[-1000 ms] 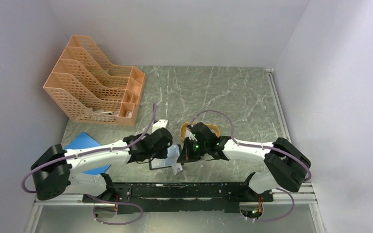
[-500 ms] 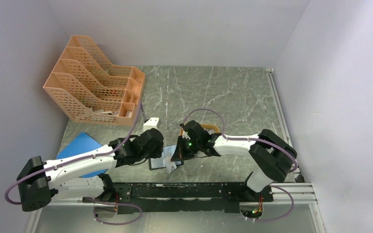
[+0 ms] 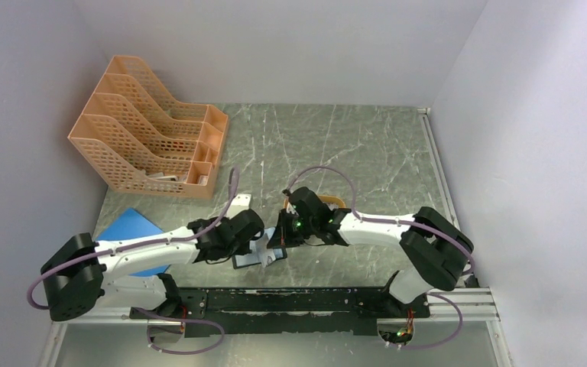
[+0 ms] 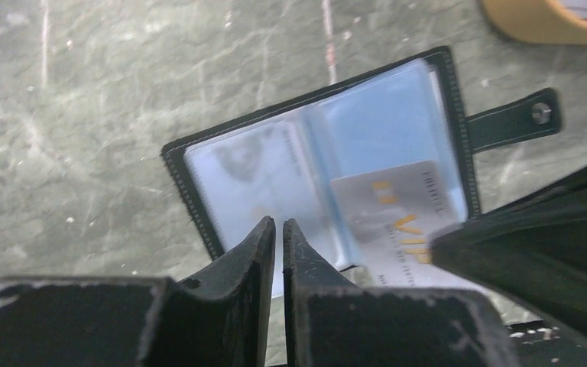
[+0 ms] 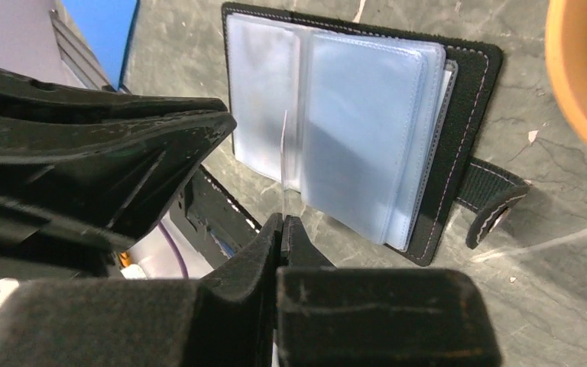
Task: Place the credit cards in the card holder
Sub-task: Turn over the card slot in the card holder, then insert the credit card into the card holder.
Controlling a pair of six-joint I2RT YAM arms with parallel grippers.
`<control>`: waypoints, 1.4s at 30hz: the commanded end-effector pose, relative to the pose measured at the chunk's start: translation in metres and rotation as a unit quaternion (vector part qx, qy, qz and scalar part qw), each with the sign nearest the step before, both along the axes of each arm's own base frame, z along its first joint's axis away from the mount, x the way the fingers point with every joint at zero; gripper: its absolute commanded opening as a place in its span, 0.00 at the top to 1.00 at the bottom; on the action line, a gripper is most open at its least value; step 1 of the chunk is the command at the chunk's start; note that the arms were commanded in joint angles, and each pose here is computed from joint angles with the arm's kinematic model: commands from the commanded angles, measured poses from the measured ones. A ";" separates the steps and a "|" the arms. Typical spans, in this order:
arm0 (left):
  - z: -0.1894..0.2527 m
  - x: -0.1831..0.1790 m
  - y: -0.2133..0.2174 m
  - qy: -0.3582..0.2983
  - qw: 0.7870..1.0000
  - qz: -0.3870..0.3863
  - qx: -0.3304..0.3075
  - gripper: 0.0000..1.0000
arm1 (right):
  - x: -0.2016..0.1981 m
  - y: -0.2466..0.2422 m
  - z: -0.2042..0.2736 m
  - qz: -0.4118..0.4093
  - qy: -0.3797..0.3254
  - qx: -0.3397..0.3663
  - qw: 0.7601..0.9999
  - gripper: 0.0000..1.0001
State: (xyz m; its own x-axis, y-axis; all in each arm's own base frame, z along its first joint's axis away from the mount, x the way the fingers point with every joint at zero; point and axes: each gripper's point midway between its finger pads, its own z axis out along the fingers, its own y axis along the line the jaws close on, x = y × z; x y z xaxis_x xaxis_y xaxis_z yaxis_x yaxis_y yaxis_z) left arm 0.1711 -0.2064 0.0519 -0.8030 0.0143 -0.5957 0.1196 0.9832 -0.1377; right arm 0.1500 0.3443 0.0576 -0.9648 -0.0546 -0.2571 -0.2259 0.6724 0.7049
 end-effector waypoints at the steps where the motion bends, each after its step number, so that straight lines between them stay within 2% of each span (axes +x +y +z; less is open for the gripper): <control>1: 0.000 0.001 0.023 -0.015 0.999 0.050 0.004 0.86 | 0.014 -0.001 0.008 -0.025 -0.032 0.008 0.999 1.00; 6: -0.003 -0.005 0.037 -0.005 0.997 0.078 -0.028 0.86 | 0.022 0.007 0.007 -0.013 -0.051 0.011 0.999 1.00; 16: -0.031 -0.016 0.055 0.049 0.992 0.109 -0.048 0.87 | 0.029 0.012 -0.004 -0.002 -0.061 0.016 0.998 1.00; 26: -0.042 -0.020 0.055 0.067 0.991 0.105 -0.052 0.87 | 0.028 0.010 -0.005 -0.021 -0.058 0.035 0.997 1.00; 42: -0.045 -0.022 0.051 0.073 0.991 0.098 -0.055 0.88 | 0.026 0.013 -0.024 -0.019 -0.031 0.018 0.999 1.00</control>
